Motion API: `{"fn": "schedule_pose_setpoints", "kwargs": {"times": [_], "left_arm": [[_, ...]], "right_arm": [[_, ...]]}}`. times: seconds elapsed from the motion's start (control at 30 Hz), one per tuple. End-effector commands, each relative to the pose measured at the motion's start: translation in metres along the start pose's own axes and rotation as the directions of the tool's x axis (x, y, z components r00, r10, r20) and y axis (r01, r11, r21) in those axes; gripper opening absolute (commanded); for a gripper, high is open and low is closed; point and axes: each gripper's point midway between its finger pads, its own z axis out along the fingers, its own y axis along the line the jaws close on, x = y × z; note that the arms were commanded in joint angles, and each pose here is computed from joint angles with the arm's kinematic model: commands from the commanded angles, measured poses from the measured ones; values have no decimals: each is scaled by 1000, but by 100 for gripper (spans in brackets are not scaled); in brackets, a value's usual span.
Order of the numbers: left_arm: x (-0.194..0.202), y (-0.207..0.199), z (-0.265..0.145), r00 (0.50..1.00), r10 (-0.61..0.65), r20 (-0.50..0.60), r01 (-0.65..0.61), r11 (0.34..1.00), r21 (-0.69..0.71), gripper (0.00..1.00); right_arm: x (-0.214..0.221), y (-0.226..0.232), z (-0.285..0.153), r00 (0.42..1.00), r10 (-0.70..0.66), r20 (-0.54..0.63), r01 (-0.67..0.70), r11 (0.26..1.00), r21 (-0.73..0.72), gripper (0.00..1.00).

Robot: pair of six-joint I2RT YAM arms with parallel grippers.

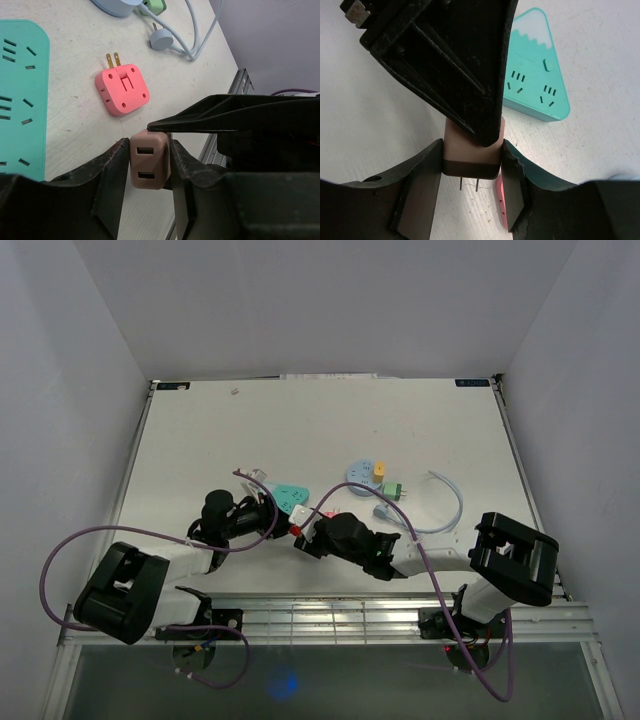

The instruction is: Insert the plug

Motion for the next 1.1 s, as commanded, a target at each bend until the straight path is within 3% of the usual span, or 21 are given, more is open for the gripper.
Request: {"fn": "schedule_pose_setpoints", "kwargs": {"times": [0.0, 0.23, 0.47, 0.6, 0.73, 0.77, 0.8, 0.87, 0.9, 1.07], "left_arm": [[1, -17, -1, 1000, 16, -25, -14, 997, 75, 50], [1, -18, -2, 1000, 15, -25, -13, 997, 79, 57], [2, -20, -2, 999, 13, -32, -10, 996, 91, 54], [6, -20, 0, 999, -2, -51, 7, 994, 110, 42], [6, -24, 0, 998, 4, -61, 4, 991, 136, 22], [6, -25, 0, 998, 11, -61, -2, 990, 142, 13], [5, -27, 0, 998, 18, -58, -9, 989, 148, 10], [3, -29, -1, 998, 30, -49, -23, 988, 153, 0], [3, -29, -2, 998, 32, -45, -25, 988, 152, 0], [0, -29, -2, 999, 41, -28, -37, 989, 145, 0]], "right_arm": [[-25, -15, -2, 997, -2, 81, -3, 998, 64, 41], [-26, -17, -2, 996, -3, 84, -4, 997, 74, 40], [-27, -17, -2, 996, -2, 85, -4, 997, 71, 40], [-25, -15, -1, 996, -3, 84, -2, 998, 65, 40], [-24, -13, 1, 997, -5, 77, 1, 999, 53, 40], [-24, -13, 1, 997, -5, 74, 1, 998, 55, 41], [-24, -13, 2, 997, -5, 73, 1, 998, 55, 43], [-22, -13, 2, 998, -5, 69, 1, 998, 57, 59], [-22, -13, 2, 998, -5, 69, 1, 998, 57, 66], [-22, -16, 0, 998, -5, 69, -1, 997, 73, 78]]}}
